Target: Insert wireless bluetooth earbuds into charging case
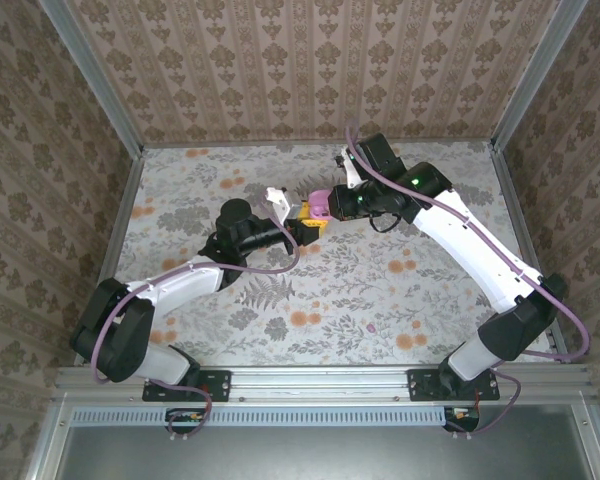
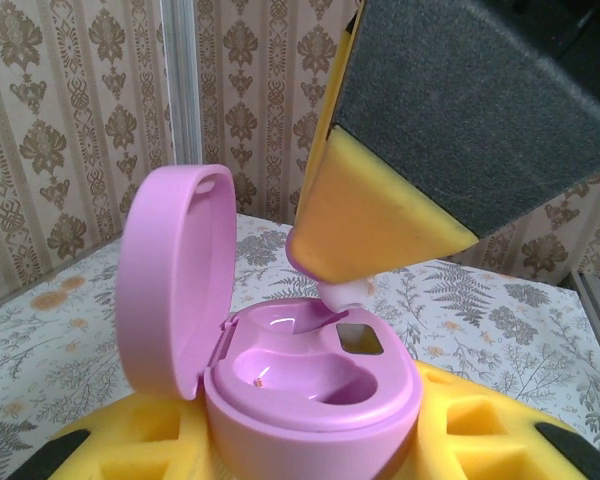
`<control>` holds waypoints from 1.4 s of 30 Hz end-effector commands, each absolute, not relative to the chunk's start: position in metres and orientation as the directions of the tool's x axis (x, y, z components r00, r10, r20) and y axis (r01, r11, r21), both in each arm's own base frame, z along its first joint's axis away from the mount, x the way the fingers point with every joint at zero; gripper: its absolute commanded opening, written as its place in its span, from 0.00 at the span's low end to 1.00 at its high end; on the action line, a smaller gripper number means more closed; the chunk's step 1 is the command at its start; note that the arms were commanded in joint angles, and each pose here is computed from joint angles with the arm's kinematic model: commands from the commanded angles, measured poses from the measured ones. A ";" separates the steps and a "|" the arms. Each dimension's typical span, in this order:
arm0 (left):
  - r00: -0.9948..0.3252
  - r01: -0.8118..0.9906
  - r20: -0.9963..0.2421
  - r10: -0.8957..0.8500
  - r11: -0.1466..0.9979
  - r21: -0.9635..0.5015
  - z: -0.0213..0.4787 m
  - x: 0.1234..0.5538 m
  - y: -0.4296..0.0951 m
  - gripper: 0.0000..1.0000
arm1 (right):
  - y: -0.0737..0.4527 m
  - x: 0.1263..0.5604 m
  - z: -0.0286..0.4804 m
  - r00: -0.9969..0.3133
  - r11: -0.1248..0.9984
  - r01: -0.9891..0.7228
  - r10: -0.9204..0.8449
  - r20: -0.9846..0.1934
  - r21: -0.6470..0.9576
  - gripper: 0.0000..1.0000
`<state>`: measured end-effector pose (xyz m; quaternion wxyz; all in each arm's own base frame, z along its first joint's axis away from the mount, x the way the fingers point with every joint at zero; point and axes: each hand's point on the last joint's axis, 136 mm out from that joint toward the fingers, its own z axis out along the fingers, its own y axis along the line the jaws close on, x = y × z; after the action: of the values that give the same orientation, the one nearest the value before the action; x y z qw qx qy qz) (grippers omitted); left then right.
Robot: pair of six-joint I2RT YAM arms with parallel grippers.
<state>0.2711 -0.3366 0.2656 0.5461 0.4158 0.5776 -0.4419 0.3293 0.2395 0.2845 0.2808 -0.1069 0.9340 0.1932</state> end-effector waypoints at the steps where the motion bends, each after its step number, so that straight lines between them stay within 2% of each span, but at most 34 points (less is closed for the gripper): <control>1: -0.001 0.969 -0.999 -0.035 0.245 -0.010 0.285 0.267 -0.340 0.24 | 0.242 0.333 0.294 -0.804 0.904 -0.303 -0.072 -0.591 0.301 0.21; 18: -0.003 0.968 -0.999 -0.052 0.251 -0.016 0.289 0.269 -0.340 0.24 | 0.235 0.330 0.276 -0.821 0.923 -0.295 -0.113 -0.560 0.246 0.22; 26: -0.003 0.968 -0.998 -0.061 0.252 -0.018 0.292 0.270 -0.341 0.24 | 0.245 0.328 0.278 -0.819 0.905 -0.319 -0.115 -0.562 0.280 0.22; 35: -0.006 0.968 -0.998 -0.064 0.250 -0.022 0.292 0.270 -0.341 0.24 | 0.248 0.324 0.282 -0.818 0.892 -0.337 -0.119 -0.563 0.301 0.30; 42: -0.006 0.969 -0.998 -0.064 0.248 -0.022 0.292 0.270 -0.341 0.24 | 0.251 0.323 0.284 -0.816 0.883 -0.345 -0.115 -0.566 0.317 0.32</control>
<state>0.2710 -0.3368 0.2689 0.5495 0.4135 0.5739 -0.4446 0.3288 0.2483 0.2848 0.2838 -0.1158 0.9307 0.1994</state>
